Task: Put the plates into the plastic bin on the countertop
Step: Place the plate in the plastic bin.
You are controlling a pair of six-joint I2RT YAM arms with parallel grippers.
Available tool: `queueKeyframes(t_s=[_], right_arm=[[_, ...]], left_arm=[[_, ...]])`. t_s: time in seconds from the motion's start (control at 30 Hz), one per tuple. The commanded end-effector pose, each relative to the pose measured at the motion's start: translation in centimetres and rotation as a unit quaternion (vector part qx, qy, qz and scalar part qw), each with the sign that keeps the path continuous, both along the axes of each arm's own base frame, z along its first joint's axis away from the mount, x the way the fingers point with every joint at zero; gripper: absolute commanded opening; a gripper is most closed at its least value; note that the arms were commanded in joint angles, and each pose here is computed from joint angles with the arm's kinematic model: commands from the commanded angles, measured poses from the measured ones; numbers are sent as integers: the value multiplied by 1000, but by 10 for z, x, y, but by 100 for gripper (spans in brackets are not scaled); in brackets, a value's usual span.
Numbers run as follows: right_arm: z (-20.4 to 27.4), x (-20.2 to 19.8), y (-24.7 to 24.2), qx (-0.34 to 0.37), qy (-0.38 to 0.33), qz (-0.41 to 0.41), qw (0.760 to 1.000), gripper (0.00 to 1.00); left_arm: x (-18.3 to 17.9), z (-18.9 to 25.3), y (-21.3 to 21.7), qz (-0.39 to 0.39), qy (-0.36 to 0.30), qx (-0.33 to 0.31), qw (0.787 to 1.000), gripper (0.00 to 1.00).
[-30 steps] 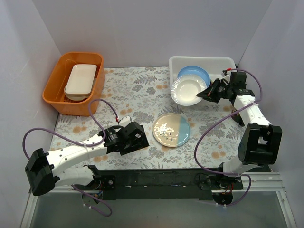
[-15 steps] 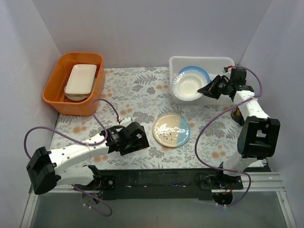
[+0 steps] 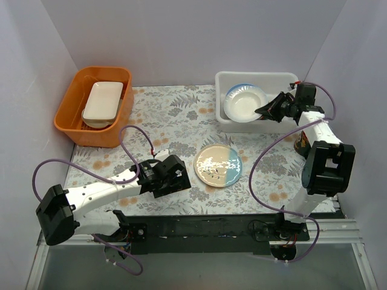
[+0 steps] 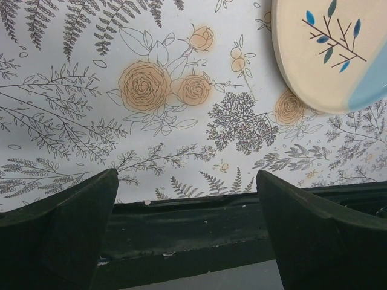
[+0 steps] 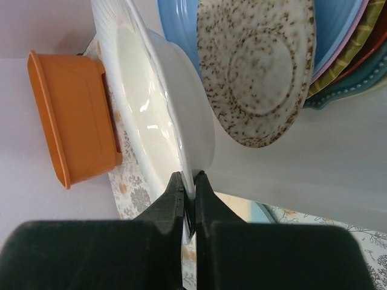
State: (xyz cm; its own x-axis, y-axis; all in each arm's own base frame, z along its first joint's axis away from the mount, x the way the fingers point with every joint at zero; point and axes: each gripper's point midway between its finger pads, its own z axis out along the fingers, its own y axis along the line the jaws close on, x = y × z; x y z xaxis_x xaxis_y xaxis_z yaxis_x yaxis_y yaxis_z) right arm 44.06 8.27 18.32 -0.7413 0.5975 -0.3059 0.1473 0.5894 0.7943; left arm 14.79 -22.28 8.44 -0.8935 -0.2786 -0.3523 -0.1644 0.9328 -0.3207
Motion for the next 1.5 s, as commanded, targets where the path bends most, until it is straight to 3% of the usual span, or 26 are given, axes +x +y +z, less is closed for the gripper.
queueKeyframes(t_s=[0.0,1.47], right_arm=[[50,20,1,11,-77,9,997,1],[27,48,-18,-12,-61,-10,998,1]], left_arm=[[3,17,-4,-2,-20,-22,1000,98],[-6,10,13,9,-8,-2,1000,98]])
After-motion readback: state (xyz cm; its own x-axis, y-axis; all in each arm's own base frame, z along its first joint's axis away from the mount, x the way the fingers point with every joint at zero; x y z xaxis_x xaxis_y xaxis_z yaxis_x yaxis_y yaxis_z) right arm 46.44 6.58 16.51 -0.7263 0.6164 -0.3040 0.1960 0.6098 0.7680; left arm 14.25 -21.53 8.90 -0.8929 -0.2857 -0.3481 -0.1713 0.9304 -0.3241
